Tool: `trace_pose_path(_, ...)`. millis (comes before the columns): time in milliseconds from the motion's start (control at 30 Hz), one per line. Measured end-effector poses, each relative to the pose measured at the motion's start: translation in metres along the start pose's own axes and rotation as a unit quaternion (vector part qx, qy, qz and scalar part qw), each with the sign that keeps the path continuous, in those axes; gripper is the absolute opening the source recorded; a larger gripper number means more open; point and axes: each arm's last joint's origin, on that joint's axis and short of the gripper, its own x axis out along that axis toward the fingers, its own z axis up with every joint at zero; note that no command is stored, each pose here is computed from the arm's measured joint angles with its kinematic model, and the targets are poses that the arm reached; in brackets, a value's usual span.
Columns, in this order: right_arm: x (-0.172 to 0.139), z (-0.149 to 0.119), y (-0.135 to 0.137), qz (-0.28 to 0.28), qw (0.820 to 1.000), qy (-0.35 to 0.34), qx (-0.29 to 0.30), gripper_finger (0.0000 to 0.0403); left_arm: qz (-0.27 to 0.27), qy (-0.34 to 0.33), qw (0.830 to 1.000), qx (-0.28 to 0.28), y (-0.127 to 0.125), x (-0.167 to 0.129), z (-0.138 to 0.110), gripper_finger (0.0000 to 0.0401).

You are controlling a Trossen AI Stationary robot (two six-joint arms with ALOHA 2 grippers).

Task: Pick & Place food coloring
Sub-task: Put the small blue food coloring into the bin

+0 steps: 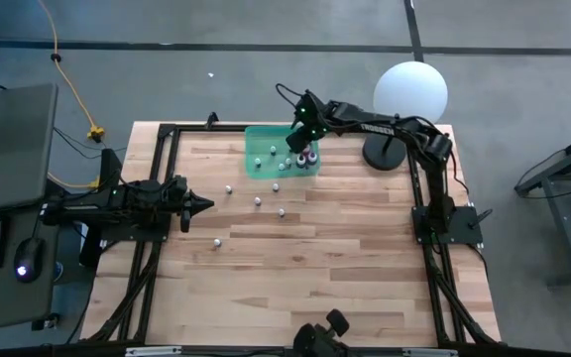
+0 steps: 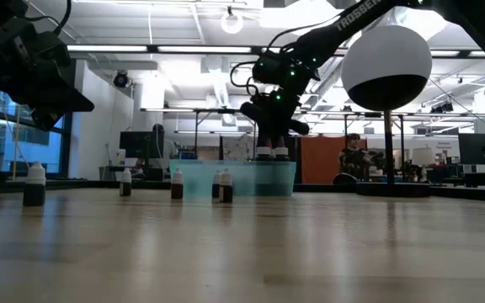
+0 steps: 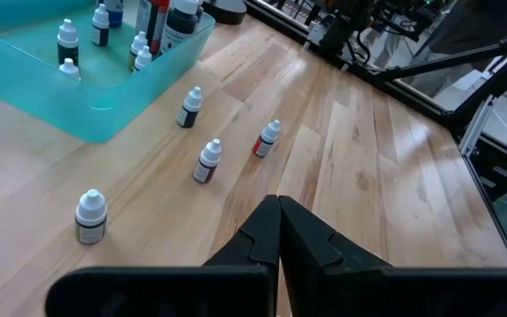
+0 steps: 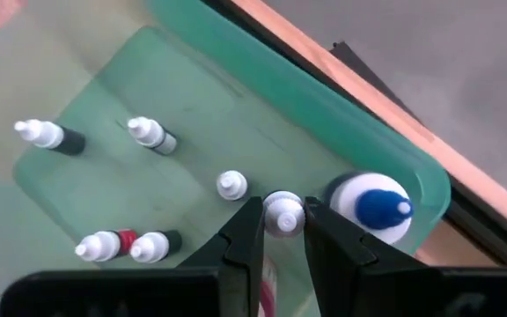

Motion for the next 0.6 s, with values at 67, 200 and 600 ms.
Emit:
trace_pose_path(67, 0.006, -0.003, -0.001, 0.000, 1.000, 0.014, 0.008, 0.0063, 0.000, 0.000, 1.000, 0.000, 0.000, 0.000, 0.000, 0.0000)
trace_pose_path(200, 0.023, -0.012, -0.002, 0.007, 0.999, 0.050, 0.014, 0.0062, 0.000, 0.000, 1.000, 0.000, 0.000, 0.000, 0.000, 0.0000)
trace_pose_path(600, 0.032, -0.012, -0.002, 0.011, 0.999, 0.045, 0.024, 0.0064, 0.000, 0.000, 1.000, 0.000, 0.000, 0.000, 0.000, 0.0000)
